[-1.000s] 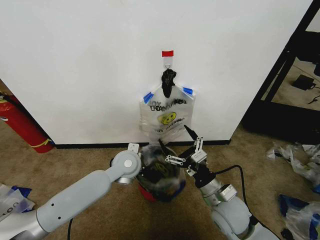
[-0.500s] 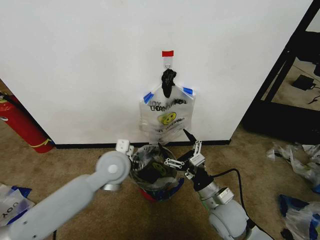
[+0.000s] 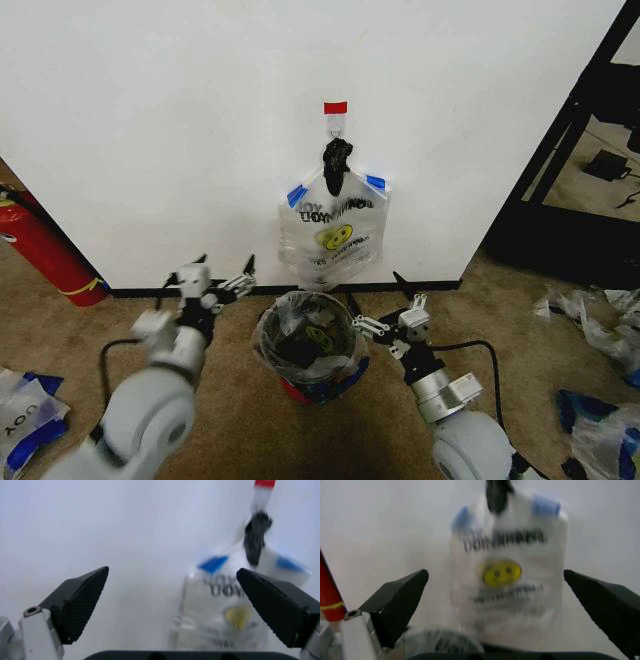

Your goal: Pick up the garbage bag from the wall and place it over the trash bin.

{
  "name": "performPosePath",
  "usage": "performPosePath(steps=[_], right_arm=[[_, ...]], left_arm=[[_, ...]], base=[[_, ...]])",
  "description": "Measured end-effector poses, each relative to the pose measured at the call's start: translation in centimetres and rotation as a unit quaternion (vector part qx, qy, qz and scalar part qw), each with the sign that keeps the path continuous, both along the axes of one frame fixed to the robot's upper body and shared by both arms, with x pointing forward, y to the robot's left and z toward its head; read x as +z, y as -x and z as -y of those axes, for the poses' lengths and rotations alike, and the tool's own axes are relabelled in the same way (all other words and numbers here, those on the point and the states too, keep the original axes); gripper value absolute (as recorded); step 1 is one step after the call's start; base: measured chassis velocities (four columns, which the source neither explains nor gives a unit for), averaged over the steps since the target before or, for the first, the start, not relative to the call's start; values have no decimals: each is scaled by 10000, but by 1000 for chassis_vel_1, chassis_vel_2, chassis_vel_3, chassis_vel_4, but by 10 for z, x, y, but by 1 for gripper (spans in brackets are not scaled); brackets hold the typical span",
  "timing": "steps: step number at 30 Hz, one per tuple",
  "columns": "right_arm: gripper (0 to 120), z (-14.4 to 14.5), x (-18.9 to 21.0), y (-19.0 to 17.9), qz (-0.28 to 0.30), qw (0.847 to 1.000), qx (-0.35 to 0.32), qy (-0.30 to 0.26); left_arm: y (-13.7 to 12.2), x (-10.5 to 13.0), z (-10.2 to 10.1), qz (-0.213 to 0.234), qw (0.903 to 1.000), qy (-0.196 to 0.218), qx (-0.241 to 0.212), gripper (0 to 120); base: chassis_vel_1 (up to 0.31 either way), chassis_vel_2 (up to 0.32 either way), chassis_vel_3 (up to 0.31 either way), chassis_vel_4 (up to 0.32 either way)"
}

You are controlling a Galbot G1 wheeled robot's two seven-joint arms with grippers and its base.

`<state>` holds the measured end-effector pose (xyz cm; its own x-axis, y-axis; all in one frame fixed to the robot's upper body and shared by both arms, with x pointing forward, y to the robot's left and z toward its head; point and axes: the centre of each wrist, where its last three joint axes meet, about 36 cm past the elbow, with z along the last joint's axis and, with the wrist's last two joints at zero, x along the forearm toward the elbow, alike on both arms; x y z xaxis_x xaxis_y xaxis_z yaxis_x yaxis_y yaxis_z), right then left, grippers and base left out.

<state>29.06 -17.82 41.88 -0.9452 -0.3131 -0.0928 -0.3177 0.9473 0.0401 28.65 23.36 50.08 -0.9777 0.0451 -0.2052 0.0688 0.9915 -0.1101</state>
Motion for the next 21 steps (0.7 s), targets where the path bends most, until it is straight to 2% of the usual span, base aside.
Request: performPosePath(steps=[5, 9, 14, 18, 21], right_arm=[[100, -15, -8, 15, -343, 9975, -592, -183], [100, -9, 1, 13, -84, 9965, -819, -158], [100, 26, -7, 0, 693, 9937, -766, 427], [100, 35, -21, -3, 712, 9925, -799, 585], [100, 37, -34, -3, 477, 9947, -846, 344]], left_arm=[[20, -12, -4, 587, 9976, -321, -158, 100], [26, -13, 0, 590, 9979, -224, -164, 100], [24, -23, 5, 499, 9986, -168, 7, 100], [25, -26, 8, 442, 9990, -92, 72, 100], [25, -26, 11, 399, 9990, 10, 181, 100]], base=[[0, 0, 0, 0], [0, 0, 0, 0], [0, 0, 0, 0], [0, 0, 0, 0], [0, 0, 0, 0]])
